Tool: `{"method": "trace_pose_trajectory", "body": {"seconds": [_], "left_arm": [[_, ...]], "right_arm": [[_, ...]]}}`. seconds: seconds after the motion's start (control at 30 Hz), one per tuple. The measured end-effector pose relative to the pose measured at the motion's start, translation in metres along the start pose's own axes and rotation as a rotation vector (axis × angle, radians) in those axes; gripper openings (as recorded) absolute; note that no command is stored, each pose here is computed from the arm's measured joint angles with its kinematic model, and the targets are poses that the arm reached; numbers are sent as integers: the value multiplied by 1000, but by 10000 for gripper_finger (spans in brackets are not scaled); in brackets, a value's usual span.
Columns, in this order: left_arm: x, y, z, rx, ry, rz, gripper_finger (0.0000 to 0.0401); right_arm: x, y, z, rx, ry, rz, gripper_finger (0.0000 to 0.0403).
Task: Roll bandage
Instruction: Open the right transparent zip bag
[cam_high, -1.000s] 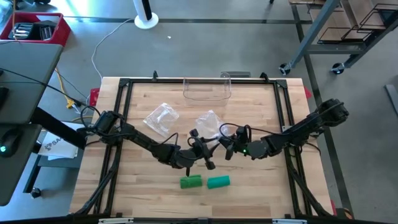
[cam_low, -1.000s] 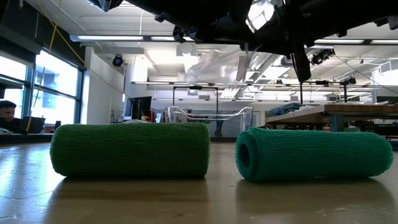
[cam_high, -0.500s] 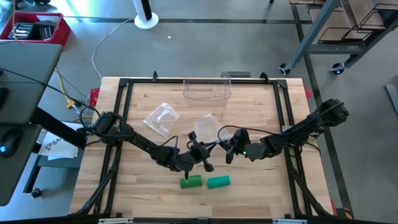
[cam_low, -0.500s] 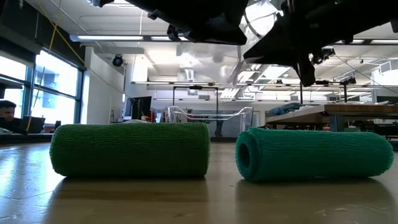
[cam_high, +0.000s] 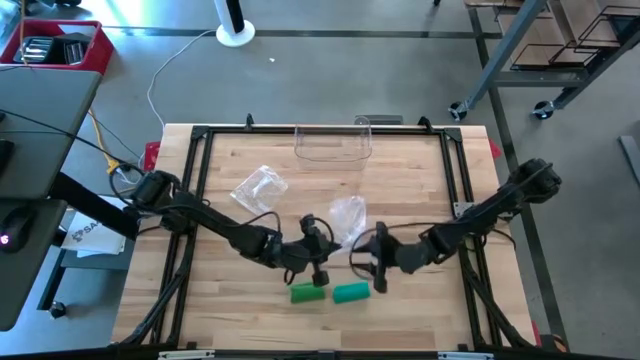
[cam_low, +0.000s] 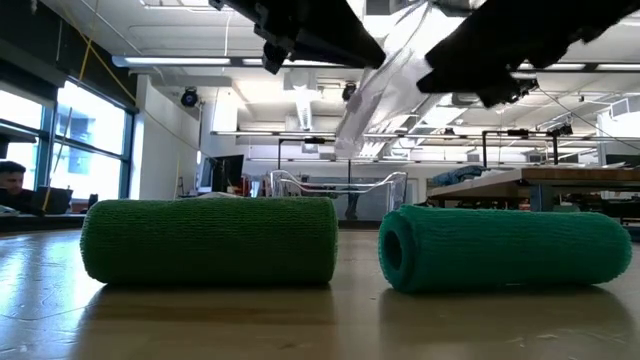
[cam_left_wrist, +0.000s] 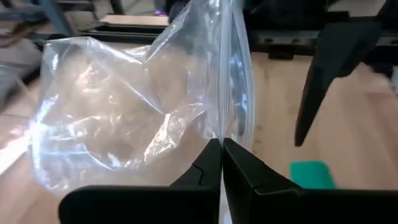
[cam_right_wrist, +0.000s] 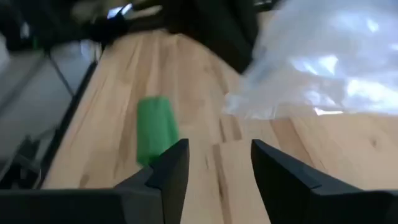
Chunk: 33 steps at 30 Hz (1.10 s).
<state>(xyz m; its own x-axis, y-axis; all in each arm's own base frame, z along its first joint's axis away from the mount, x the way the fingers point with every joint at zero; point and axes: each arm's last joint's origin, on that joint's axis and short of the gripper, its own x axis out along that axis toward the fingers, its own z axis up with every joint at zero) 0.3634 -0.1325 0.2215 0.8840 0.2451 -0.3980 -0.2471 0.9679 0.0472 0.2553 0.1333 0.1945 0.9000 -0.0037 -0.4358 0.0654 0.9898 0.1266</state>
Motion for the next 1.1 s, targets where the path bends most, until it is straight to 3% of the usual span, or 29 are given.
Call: {"method": "trace_pose_trajectory", "body": {"seconds": [0.33, 0.47, 0.63, 0.83, 0.97, 1.1], "left_arm": [[2, 3, 2, -135, 46, -132, 0], [3, 3, 2, -155, 49, -138, 0], [2, 3, 2, -172, 58, -145, 0], [2, 2, -1, -168, 72, -153, 0], [-1, -2, 1, -172, 62, -181, 0], [-4, -5, 1, -141, 35, -127, 0]], "right_arm": [[-25, 68, 44, -519, 54, 74, 160], [-11, 84, 53, -765, 97, 17, 160], [16, 81, 52, -965, 291, -181, 160], [38, 67, 43, -1002, 475, -265, 160], [44, 56, 36, -921, 561, -264, 160], [46, 55, 33, -813, 605, -185, 160]]}}
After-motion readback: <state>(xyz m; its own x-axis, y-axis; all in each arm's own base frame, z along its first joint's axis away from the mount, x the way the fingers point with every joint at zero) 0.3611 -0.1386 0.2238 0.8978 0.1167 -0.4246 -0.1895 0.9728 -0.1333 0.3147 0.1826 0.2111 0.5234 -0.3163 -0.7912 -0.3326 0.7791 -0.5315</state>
